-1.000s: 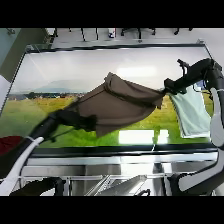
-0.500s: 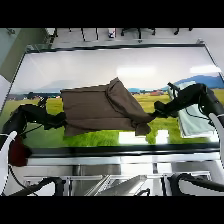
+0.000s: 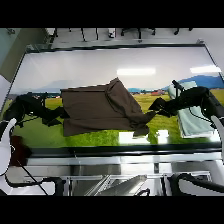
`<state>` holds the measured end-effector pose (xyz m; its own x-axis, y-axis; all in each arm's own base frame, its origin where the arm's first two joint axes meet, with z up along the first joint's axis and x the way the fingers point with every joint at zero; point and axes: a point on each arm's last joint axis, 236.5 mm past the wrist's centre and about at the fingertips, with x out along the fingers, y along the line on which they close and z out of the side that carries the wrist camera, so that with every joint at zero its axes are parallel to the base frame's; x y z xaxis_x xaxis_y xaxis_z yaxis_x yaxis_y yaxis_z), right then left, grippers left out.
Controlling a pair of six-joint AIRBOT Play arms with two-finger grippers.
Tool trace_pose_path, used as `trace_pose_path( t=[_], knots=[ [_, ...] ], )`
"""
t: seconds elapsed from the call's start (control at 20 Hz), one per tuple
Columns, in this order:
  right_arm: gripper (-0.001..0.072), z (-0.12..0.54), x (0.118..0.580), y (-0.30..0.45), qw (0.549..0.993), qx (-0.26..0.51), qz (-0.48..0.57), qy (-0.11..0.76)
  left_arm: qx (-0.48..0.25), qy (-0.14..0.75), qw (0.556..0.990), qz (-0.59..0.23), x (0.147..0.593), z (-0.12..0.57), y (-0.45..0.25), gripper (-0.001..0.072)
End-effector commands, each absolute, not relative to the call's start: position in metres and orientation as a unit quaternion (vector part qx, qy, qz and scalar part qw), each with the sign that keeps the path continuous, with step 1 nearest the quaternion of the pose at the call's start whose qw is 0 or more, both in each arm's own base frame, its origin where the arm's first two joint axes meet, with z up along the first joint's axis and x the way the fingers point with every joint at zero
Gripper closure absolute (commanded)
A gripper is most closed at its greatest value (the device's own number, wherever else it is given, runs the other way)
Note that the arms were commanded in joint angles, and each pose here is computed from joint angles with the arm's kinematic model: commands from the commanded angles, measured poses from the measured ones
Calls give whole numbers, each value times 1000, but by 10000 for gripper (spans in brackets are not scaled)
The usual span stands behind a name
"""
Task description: Fold the shirts.
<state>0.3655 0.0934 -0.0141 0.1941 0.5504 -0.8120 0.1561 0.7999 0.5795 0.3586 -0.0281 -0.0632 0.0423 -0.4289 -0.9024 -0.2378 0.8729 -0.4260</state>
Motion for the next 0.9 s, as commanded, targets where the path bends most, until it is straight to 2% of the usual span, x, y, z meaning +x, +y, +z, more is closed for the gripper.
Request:
trace_pose_path(
  t=[0.0, 0.15, 0.35, 0.45, 0.65, 0.7, 0.75, 0.85],
  knots=[
    [118, 1, 331, 79, 698, 244, 161, 654, -248, 702, 663, -83, 355, -32, -12, 10],
    [118, -2, 298, 75, 696, 208, 146, 672, -251, 683, 684, -57, 348, -25, 14, 10],
    [119, -24, 267, 108, 698, 194, 153, 673, -258, 682, 683, -48, 317, -61, 3, 10],
    [119, -42, 270, 126, 707, 190, 156, 663, -250, 682, 686, -44, 311, -82, -8, 10],
    [124, -66, 308, 154, 715, 260, 147, 632, -217, 656, 722, -44, 326, -100, -22, 10],
    [183, -76, 311, 151, 714, 258, 140, 635, -214, 648, 730, -43, 333, -98, -22, 10],
    [277, -82, 311, 149, 711, 253, 141, 641, -214, 644, 734, -43, 336, -96, -21, 10],
    [280, -86, 312, 143, 712, 248, 143, 642, -214, 645, 732, -45, 336, -94, -22, 10]
  ],
)
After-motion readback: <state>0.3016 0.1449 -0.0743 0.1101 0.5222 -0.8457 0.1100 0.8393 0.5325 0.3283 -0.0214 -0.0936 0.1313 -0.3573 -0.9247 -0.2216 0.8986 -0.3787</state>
